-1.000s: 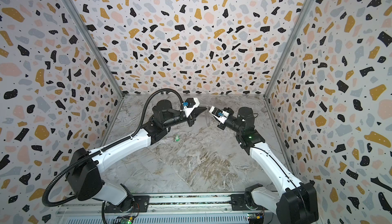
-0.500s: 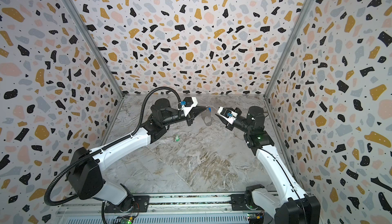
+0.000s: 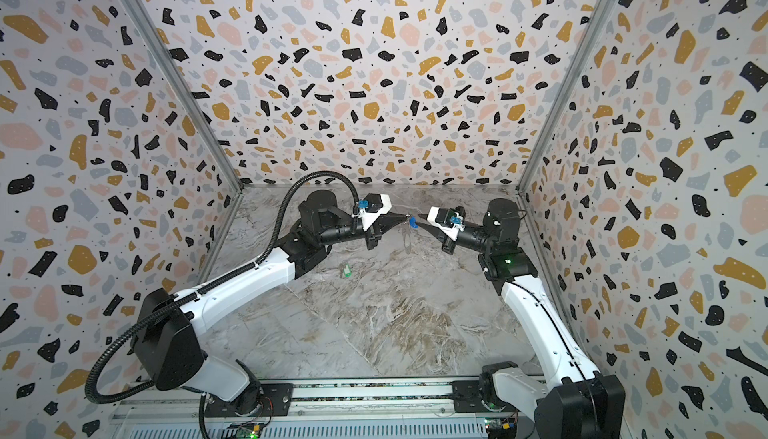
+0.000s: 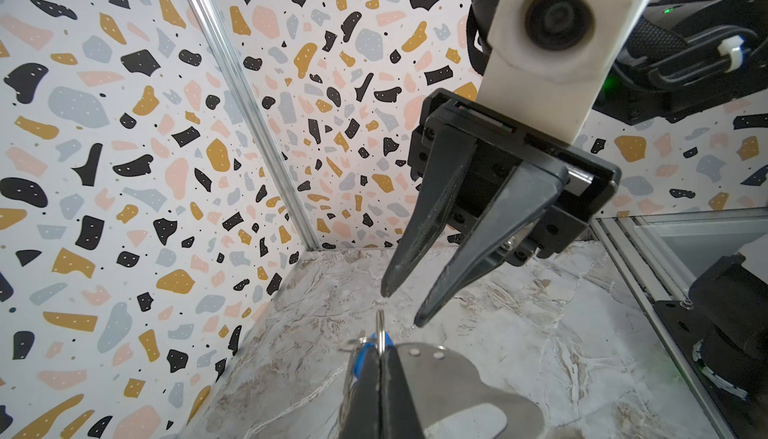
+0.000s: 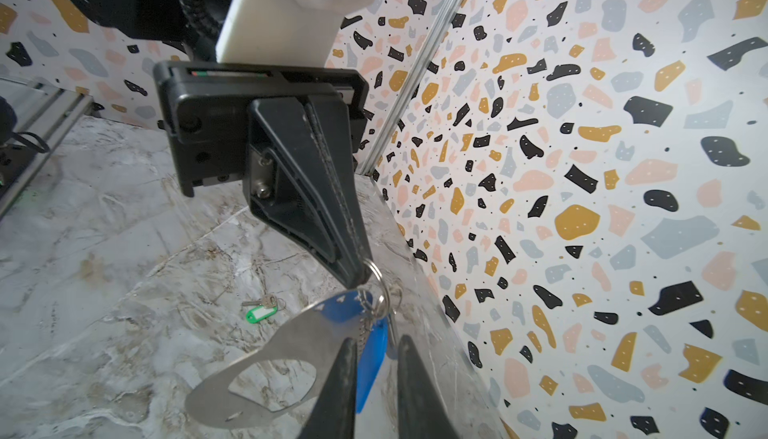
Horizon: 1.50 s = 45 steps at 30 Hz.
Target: Remove the keys from the keyring
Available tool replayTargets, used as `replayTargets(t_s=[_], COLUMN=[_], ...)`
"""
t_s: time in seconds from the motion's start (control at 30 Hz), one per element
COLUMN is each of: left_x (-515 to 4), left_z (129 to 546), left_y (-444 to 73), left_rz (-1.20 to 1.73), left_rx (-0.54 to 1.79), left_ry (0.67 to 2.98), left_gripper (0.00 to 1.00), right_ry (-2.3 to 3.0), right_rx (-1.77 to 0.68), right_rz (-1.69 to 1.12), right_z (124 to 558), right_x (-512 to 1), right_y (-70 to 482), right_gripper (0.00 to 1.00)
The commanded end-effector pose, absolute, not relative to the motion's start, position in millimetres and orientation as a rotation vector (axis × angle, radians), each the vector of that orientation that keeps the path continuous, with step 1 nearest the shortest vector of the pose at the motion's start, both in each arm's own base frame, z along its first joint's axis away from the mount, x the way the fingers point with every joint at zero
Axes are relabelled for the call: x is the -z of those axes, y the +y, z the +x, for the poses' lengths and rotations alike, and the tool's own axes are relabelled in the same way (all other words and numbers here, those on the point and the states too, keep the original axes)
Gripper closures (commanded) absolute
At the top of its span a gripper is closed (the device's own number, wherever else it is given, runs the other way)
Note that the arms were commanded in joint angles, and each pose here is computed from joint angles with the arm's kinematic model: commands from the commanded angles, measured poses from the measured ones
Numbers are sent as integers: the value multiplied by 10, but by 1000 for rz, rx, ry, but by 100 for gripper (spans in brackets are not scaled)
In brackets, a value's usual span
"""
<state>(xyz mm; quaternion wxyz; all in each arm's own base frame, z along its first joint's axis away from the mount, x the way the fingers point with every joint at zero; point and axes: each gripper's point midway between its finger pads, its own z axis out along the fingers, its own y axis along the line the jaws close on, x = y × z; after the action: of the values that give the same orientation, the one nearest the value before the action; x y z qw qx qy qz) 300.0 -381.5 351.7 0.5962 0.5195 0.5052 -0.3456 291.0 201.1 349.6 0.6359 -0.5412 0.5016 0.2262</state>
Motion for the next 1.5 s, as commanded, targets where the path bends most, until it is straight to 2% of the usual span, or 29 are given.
replayTargets(t_s=[0.0,0.9,1.2,1.4,1.47], left_x=[-3768,-3731,-3704,-3689,-3678], left_z=[2955,2854,2851,2851,2854], left_y=[-3811,-3825,-3832,-3835,-3837], left_rz=[1231,1307,1317,1322,1326], left_rx=[786,805,807,807,806], left_ry=[1082,1065,1067,1070,1073], left_gripper=[100,100,100,100,100], right_ry=[1115,1170,1162,1157,1157], right_rx=[-568,-686,-727,-736,-733], right_rz=[-1249,-1257,-1273,-1277,-1275], right_z=[2810,2858,2833,2826,2825], right_x=[-3645,-3562,-3536,-3526,-3526], right_y=[2037,2096,2122,2127,2125], right_gripper=[81,82,87,87,84])
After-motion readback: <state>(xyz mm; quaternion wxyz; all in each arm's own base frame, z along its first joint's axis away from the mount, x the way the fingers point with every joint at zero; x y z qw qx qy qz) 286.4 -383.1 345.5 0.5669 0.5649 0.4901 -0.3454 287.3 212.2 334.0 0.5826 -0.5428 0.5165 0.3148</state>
